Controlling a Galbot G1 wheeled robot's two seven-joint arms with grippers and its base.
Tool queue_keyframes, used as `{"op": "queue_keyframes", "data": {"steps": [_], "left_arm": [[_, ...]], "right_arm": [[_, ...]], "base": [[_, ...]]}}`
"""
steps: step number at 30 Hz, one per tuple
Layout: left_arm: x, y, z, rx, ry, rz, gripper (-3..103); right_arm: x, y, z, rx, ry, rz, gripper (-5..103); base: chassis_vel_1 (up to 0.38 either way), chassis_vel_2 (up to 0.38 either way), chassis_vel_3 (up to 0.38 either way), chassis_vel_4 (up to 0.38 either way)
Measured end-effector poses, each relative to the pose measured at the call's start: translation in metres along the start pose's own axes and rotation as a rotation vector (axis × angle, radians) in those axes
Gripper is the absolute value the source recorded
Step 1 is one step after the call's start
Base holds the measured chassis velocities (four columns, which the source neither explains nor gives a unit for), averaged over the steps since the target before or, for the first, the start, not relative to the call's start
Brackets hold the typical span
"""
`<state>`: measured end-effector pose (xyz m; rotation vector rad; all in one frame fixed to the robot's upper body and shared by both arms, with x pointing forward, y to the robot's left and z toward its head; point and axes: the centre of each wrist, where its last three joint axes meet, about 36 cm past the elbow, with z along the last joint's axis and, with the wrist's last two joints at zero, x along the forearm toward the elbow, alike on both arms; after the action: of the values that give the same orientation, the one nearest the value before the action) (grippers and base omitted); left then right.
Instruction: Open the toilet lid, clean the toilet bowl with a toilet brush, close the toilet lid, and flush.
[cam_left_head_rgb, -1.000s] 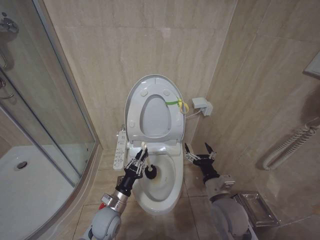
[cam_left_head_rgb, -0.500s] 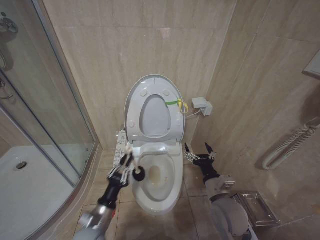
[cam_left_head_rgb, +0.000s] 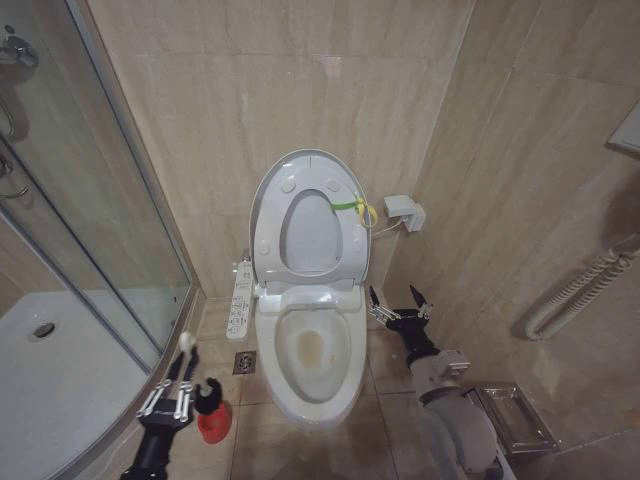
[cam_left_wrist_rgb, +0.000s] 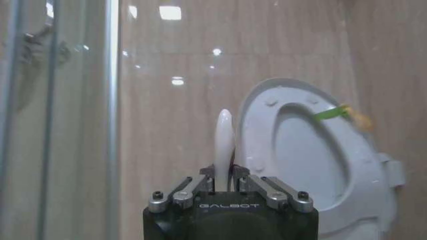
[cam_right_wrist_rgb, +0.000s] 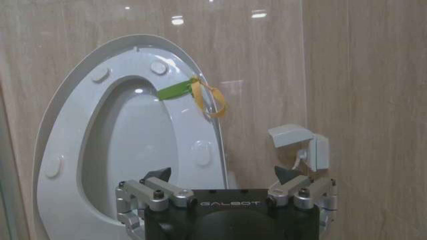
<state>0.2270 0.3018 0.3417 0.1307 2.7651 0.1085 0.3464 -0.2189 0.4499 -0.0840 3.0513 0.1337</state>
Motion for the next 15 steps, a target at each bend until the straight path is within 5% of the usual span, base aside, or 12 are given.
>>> {"op": "queue_keyframes", "data": {"steps": [7, 15], "left_arm": [[0.010, 0.023, 0.048, -0.027, 0.012, -0.070, 18], [0.010, 0.019, 0.097, 0.008, 0.056, -0.087, 18]], "right_arm": [[0.000, 0.000, 0.000, 0.000, 0.000, 0.000, 100], [0.000, 0.000, 0.000, 0.000, 0.000, 0.000, 100]], "base": [[0.000, 0.000, 0.000, 0.000], [0.000, 0.000, 0.000, 0.000]]}}
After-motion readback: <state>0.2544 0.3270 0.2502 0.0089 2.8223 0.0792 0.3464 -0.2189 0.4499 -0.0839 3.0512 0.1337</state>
